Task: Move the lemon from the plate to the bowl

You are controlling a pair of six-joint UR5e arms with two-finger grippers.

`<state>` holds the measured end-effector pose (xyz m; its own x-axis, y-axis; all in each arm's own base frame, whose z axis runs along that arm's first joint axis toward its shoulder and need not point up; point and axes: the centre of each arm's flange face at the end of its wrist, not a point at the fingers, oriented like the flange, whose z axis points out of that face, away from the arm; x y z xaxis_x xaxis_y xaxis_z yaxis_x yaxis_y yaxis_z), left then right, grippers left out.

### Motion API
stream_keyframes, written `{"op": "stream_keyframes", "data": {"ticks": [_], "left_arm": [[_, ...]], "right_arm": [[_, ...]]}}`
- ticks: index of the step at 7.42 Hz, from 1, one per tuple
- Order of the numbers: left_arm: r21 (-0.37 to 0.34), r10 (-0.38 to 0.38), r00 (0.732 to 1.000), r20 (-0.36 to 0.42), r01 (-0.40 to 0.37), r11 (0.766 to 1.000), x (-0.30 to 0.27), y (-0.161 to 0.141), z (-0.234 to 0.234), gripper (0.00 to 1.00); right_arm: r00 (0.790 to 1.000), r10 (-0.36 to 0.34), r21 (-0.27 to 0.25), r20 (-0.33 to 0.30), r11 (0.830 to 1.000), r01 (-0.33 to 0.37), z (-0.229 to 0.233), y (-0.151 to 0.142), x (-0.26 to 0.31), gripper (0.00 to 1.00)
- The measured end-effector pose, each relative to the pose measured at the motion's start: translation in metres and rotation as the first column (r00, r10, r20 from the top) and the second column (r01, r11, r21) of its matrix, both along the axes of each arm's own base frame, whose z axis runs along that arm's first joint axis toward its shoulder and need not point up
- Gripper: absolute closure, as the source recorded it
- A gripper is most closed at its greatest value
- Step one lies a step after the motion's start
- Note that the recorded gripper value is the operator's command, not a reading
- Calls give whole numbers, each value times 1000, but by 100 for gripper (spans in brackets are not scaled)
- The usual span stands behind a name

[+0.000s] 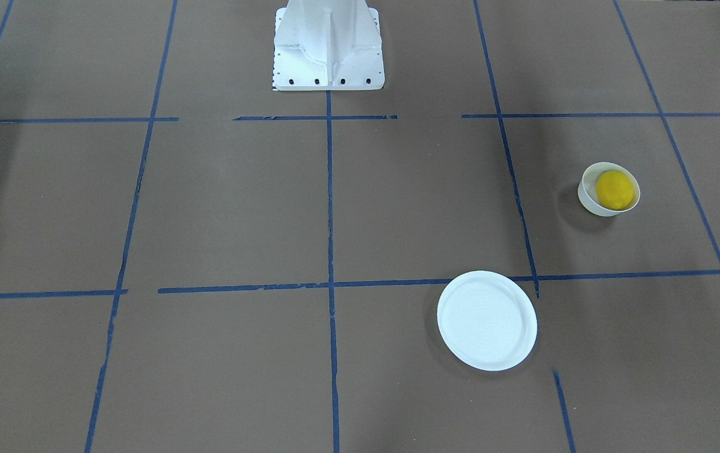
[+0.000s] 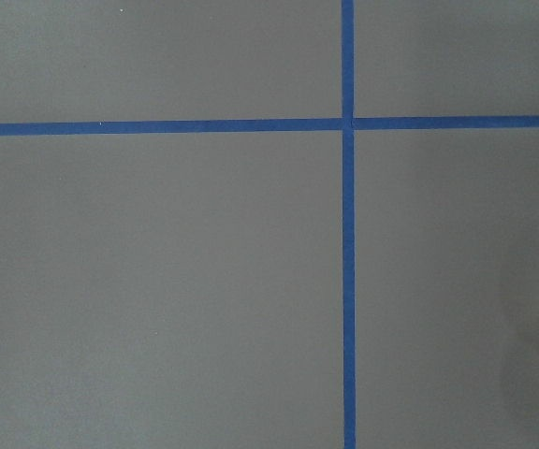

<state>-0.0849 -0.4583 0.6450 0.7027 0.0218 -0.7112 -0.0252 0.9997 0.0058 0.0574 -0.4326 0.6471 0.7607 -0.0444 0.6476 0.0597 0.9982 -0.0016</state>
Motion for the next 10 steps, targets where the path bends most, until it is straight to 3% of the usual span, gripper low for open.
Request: {"op": "stream_keyframes", "data": {"ticks": [10], "left_arm": [[29, 1, 1000, 4, -2, 1000, 0, -17, -14, 0]], "right_arm": [[1000, 0, 0, 0, 1000, 0, 0, 0, 0, 0]]}}
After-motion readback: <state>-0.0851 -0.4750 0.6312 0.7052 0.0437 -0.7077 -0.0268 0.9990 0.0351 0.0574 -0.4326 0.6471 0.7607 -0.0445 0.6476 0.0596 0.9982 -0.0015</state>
